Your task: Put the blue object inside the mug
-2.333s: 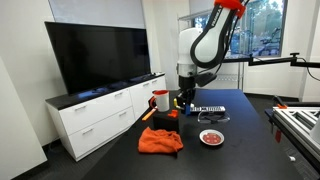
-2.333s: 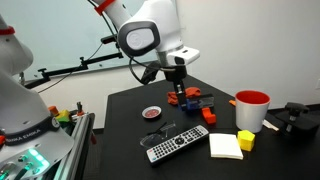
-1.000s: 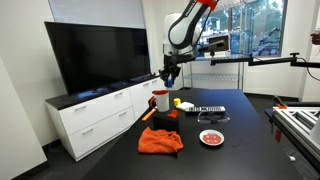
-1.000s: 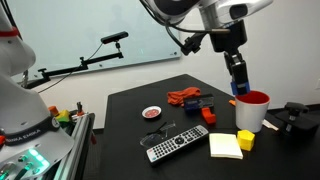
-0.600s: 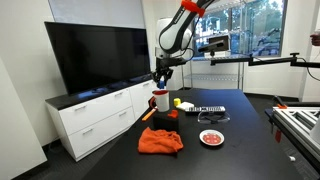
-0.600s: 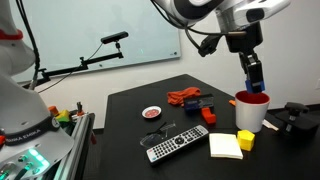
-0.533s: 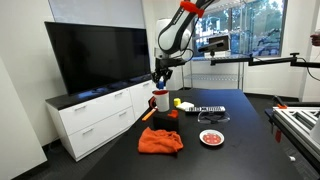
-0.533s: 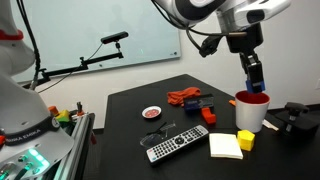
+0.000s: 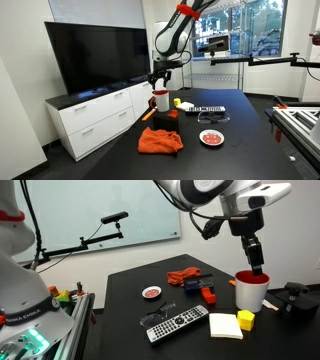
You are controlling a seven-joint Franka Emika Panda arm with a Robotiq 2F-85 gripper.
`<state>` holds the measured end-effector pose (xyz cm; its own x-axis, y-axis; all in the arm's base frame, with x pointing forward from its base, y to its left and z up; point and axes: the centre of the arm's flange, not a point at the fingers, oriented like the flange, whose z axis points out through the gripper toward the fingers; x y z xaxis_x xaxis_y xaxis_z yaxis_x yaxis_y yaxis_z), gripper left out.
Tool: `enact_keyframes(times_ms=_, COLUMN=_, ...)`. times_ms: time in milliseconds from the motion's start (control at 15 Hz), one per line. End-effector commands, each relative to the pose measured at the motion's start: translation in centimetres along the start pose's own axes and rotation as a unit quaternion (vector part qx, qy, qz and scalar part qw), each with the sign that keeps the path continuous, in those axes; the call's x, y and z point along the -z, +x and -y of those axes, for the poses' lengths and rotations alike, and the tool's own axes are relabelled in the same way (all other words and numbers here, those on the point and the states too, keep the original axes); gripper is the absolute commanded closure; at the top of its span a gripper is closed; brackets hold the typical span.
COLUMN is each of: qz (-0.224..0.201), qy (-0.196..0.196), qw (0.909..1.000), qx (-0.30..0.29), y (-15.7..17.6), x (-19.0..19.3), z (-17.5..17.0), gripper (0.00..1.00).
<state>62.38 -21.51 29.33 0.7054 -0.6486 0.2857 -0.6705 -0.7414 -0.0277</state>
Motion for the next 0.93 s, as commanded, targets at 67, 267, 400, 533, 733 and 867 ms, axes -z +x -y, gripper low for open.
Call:
enact_keyframes(times_ms=67, qz=-0.003, qy=0.005, qw=0.9999, qx=-0.016, y=1.3, x=1.2, z=0.6, gripper=0.0)
enact_keyframes(times_ms=267, qz=0.005, qy=0.008, qw=0.9999, qx=0.007, y=-0.2, x=2.8, z=0.8, gripper=0.0)
enact_keyframes(times_ms=400, qz=0.005, qy=-0.005, qw=0.9994, qx=0.033, y=-2.7, x=4.2, z=1.5, gripper=0.0)
enact_keyframes(times_ms=533, qz=0.011, qy=-0.003, qw=0.9972, qx=0.074, y=-6.0, x=5.7, z=2.2, gripper=0.0)
enact_keyframes(times_ms=733, qz=0.025, qy=0.001, qw=0.9908, qx=0.133, y=-11.2, x=8.1, z=2.5, gripper=0.0)
enact_keyframes(times_ms=867, qz=0.029, qy=0.005, qw=0.9869, qx=0.159, y=-14.0, x=9.2, z=2.0, gripper=0.0)
